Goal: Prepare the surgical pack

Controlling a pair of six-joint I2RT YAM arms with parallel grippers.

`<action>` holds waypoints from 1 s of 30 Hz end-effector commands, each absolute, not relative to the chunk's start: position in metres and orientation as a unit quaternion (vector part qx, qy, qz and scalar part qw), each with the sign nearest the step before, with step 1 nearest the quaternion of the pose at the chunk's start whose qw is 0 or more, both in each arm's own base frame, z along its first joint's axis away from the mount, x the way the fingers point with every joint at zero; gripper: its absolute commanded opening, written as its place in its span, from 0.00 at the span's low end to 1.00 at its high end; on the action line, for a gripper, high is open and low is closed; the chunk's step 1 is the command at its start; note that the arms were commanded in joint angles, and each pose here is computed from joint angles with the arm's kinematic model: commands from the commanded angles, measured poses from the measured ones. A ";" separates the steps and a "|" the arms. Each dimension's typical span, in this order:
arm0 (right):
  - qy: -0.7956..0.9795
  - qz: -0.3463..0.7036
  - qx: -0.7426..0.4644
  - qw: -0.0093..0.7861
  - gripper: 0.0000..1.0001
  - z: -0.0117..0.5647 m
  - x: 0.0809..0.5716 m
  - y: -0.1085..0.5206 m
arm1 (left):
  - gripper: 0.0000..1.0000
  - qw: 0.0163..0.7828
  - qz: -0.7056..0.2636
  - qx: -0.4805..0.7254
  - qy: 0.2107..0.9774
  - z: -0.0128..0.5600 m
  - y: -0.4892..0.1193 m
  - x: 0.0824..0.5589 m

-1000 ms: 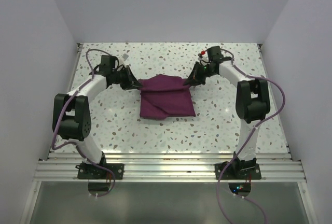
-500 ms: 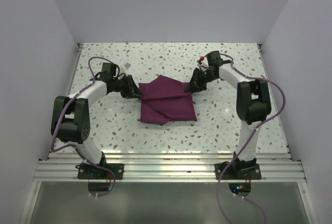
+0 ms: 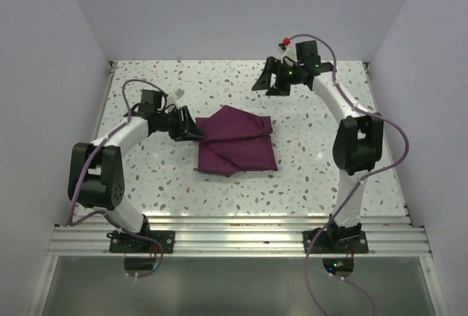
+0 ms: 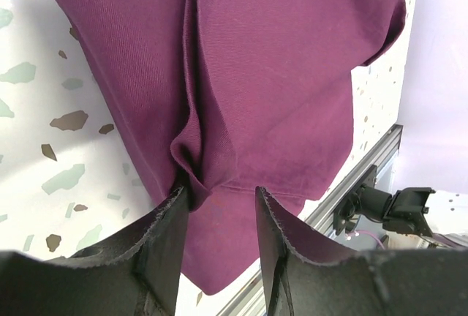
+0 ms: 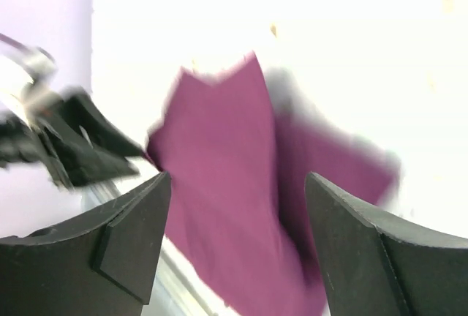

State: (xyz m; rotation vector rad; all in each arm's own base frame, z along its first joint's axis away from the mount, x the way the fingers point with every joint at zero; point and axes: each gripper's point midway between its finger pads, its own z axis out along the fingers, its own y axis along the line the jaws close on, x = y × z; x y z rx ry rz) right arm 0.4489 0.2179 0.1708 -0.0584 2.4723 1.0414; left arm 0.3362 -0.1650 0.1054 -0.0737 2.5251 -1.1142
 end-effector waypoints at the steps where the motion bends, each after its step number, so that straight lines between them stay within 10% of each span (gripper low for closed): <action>1: 0.869 0.413 -0.075 0.262 0.78 0.171 0.496 0.248 | 0.45 0.202 -0.395 -0.002 0.896 0.114 -0.165 0.334; 20: 0.847 0.479 -0.148 0.177 0.73 0.097 0.498 0.350 | 0.47 0.219 -0.388 -0.001 0.895 0.116 -0.161 0.322; 26: 0.841 0.495 -0.150 0.158 0.58 0.095 0.487 0.354 | 0.47 0.216 -0.391 -0.004 0.895 0.113 -0.162 0.320; 30: 0.834 0.506 -0.151 0.160 0.31 0.104 0.487 0.356 | 0.47 0.218 -0.391 -0.005 0.894 0.114 -0.161 0.321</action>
